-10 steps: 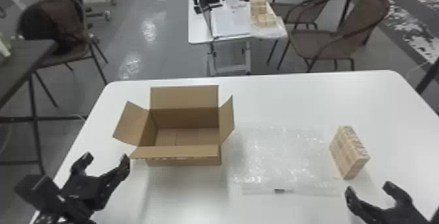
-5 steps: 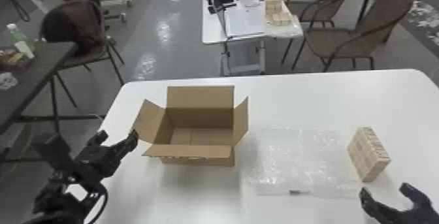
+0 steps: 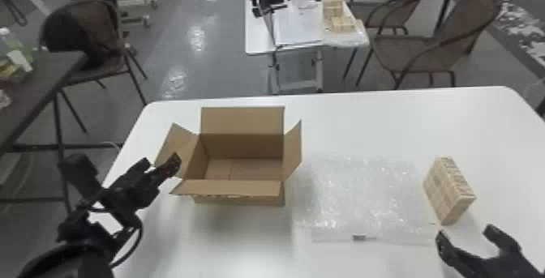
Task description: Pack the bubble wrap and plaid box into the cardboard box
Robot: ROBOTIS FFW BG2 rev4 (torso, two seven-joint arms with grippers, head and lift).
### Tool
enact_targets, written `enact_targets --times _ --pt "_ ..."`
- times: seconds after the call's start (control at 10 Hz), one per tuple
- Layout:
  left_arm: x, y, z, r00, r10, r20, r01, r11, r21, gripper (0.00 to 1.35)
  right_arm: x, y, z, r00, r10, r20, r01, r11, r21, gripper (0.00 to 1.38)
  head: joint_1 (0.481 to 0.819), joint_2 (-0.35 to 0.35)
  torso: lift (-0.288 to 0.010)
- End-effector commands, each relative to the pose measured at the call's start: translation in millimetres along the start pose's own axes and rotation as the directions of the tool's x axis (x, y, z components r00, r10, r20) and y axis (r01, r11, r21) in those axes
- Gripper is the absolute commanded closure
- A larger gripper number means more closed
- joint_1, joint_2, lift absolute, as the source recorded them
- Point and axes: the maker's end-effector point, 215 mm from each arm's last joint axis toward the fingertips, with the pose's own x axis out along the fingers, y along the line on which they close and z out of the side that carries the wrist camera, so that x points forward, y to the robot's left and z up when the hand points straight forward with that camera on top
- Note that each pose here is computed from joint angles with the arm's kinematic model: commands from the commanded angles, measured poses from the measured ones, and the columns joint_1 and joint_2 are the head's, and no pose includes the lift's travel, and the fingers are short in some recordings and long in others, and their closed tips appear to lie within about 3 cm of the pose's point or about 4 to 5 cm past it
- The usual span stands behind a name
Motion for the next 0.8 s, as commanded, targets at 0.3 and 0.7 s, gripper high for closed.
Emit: enact_targets --times 0.3,0.7 --pt "21.8 14.4 6.2 1.0 0.009 0.024 -0.009 1.0 0.016 0.44 4.6 2.3 -0.3 1.0 0.005 0.002 -0.005 1.0 0.01 0.23 0.695 0.153 -0.089" --pt "26.2 17.4 13.0 0.997 0.02 0.073 -0.024 0.998 0.063 1.21 5.1 2.2 0.4 1.0 0.005 0.003 -0.005 1.0 0.013 0.23 0.695 0.159 -0.089"
